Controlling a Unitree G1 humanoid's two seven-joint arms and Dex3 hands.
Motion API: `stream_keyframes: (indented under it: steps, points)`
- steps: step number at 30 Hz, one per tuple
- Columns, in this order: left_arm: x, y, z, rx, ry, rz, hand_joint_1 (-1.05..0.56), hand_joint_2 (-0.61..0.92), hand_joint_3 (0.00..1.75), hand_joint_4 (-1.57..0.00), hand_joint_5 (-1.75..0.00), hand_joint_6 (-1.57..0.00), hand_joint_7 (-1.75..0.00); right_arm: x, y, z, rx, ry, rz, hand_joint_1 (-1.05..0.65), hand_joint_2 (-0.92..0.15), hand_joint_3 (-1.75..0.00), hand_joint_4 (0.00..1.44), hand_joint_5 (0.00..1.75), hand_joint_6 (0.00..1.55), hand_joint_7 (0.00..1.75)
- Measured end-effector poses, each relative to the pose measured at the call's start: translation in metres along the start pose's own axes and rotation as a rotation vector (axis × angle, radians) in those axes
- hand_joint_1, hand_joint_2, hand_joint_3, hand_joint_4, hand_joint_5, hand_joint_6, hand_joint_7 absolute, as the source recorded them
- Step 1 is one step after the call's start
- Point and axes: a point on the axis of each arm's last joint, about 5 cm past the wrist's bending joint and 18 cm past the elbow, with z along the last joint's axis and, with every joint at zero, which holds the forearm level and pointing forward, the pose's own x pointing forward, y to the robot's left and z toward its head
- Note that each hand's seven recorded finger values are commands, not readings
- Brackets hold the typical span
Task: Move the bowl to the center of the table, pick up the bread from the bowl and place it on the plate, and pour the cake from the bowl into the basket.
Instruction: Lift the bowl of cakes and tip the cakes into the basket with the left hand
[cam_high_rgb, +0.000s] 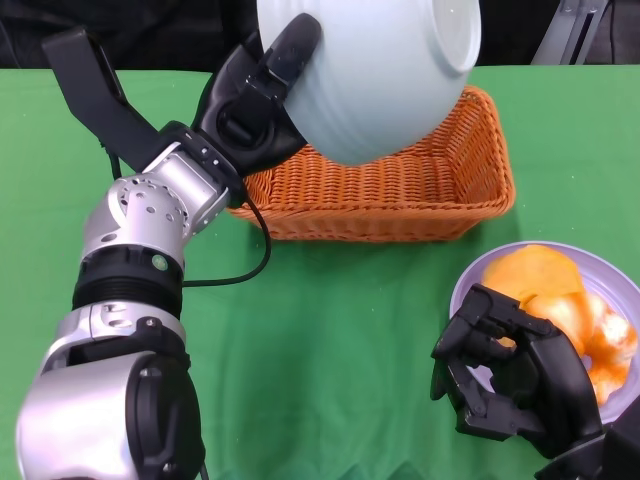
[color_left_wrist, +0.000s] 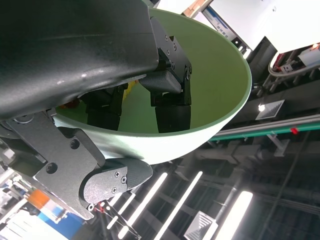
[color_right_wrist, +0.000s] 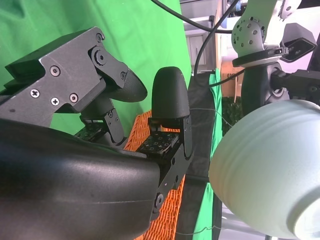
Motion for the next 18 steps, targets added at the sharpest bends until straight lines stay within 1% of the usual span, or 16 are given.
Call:
stream_keyframes:
  steps: [4,7,13,18]
  points:
    - [0.0040,-0.0059,0.0044,0.005,0.001,-0.015,-0.17,0.61,0.99,-0.68,-1.69,-0.72,-1.57,0.0000,0.0000,0.0000,0.000,0.000,0.001,-0.09,-0.54,-1.17,0.71,1.74,0.66,1.51]
    - [0.0065,-0.0087,0.0050,-0.013,-0.003,-0.035,-0.17,0.63,0.96,-0.68,-1.68,-0.71,-1.56,0.0000,0.0000,0.0000,0.000,0.000,0.001,-0.09,-0.54,-1.16,0.72,1.74,0.66,1.51]
    - [0.0069,-0.0091,0.0041,-0.029,-0.002,-0.040,-0.17,0.65,0.92,-0.67,-1.70,-0.71,-1.56,-0.0010,0.0001,-0.0004,0.001,0.003,-0.001,-0.09,-0.55,-1.15,0.72,1.75,0.66,1.51]
    - [0.0069,-0.0090,0.0040,-0.032,0.000,-0.040,-0.19,0.71,0.83,-0.66,-1.72,-0.72,-1.56,-0.0013,0.0001,-0.0006,0.002,0.006,-0.002,-0.08,-0.56,-1.14,0.71,1.74,0.66,1.51]
